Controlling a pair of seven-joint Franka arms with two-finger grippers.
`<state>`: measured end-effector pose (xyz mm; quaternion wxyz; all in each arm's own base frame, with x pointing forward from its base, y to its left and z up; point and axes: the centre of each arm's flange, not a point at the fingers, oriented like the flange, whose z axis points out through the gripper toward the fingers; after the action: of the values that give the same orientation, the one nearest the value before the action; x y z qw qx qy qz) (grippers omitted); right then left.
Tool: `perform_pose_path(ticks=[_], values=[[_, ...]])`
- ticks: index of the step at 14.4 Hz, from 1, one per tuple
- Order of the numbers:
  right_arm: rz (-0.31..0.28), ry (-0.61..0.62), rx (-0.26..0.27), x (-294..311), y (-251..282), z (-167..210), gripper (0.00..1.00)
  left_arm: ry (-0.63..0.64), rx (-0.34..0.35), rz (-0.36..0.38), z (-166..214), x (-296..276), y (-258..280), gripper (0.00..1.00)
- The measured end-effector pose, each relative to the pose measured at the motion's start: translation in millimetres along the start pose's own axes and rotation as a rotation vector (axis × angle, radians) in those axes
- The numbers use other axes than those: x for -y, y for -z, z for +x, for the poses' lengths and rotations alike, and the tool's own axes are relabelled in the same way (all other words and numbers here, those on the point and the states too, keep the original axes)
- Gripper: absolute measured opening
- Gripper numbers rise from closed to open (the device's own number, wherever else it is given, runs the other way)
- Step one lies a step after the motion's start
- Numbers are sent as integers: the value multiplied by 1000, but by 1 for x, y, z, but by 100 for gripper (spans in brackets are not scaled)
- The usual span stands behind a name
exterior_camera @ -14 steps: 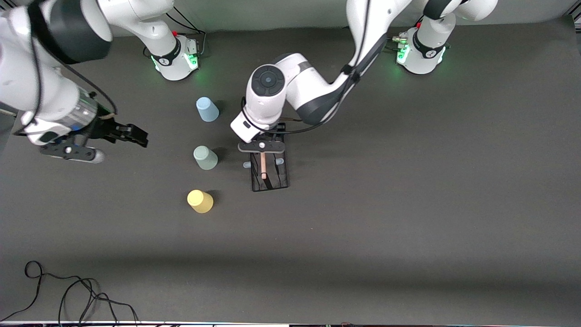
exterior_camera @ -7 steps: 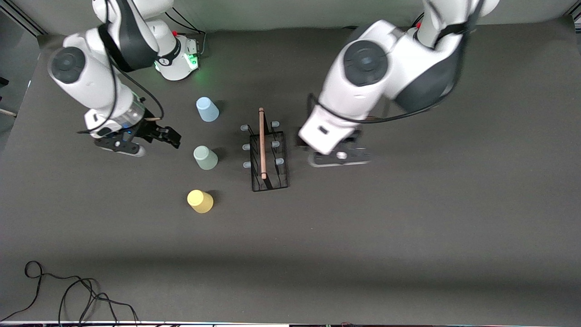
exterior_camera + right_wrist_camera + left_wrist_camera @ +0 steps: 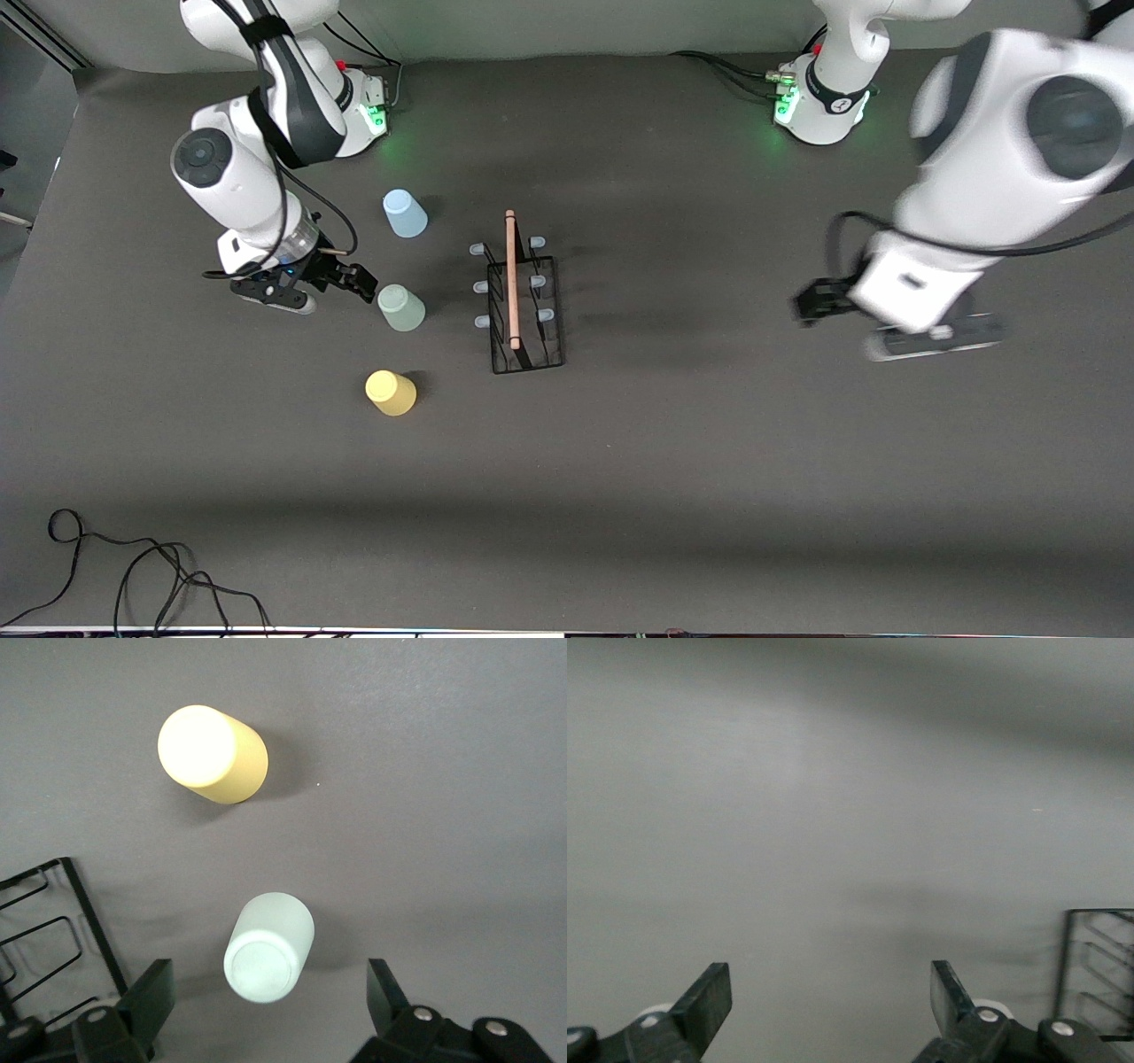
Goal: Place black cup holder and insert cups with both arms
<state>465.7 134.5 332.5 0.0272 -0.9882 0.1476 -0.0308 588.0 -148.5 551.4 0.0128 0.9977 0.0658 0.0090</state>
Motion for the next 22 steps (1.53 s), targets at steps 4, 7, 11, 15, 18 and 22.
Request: perform_pose_path(ticks=[4,7,11,15,18,22], values=[[12,3,-33,9,-55,-14,97,-91,28,23,-12,74,11,100],[-2,3,-22,14,-92,-26,100,-179,44,27,-14,112,20,100],[-23,-38,2,11,-112,-30,100,-192,36,28,-16,144,28,100],[-37,-60,17,9,-121,-33,100,-195,44,30,-21,143,27,100],[-40,-63,20,8,-123,-34,100,-196,57,31,-24,143,9,100],[-47,-64,28,7,-128,-35,100,-215,61,34,-30,133,3,100]])
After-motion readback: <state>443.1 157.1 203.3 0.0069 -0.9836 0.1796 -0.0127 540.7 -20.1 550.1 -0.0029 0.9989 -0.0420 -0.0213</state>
